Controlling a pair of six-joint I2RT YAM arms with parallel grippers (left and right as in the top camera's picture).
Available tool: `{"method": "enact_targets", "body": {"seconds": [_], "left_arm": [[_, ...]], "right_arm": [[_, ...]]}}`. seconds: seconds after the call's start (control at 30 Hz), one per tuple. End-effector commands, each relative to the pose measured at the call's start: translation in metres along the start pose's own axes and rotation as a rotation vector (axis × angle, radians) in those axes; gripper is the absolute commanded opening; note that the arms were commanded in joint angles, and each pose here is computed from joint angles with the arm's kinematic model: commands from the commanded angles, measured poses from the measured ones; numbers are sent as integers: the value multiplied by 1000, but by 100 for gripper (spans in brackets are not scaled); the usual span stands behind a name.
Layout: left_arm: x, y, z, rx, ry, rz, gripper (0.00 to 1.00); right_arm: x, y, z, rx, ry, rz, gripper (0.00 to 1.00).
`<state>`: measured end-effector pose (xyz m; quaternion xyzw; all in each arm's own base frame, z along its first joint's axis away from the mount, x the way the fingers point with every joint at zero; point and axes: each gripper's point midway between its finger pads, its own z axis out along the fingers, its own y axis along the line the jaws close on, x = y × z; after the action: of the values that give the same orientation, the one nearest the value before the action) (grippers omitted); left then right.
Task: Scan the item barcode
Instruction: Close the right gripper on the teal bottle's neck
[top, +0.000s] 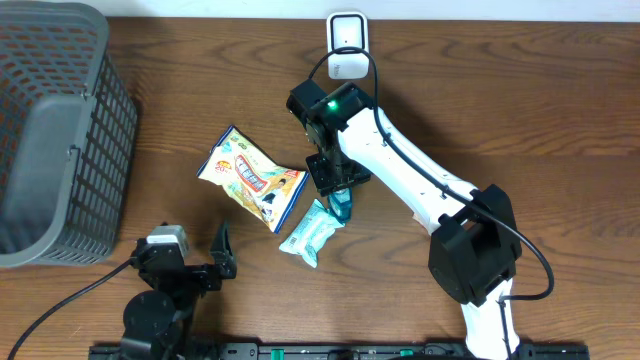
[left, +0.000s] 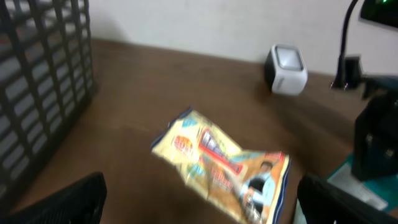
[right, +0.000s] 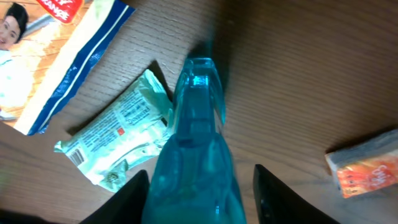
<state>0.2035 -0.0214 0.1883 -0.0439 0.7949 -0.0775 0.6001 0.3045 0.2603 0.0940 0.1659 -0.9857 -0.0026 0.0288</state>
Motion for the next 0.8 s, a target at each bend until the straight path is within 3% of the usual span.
{"method": "enact_targets", "body": {"seconds": [0.0,0.1,0.33,0.6,0.77], "left_arm": [[11,0,-1,6,42,5,98],[23,3,-1,-6,93,13,98],[68,15,-10,-49,276,42,98],[105,26,-25,-88,440,68,98],[105,26,-25,-88,440,68,98]], "right_arm": [[3,6,30,-16,78,8,44],[-2,16,22,-101,72,-37,40],[-15,40,-27,-458,7,-196,42],[-28,23,-84,-827,-96,-212,38],[-34,6,-78,-781,-115,-197,45]]}}
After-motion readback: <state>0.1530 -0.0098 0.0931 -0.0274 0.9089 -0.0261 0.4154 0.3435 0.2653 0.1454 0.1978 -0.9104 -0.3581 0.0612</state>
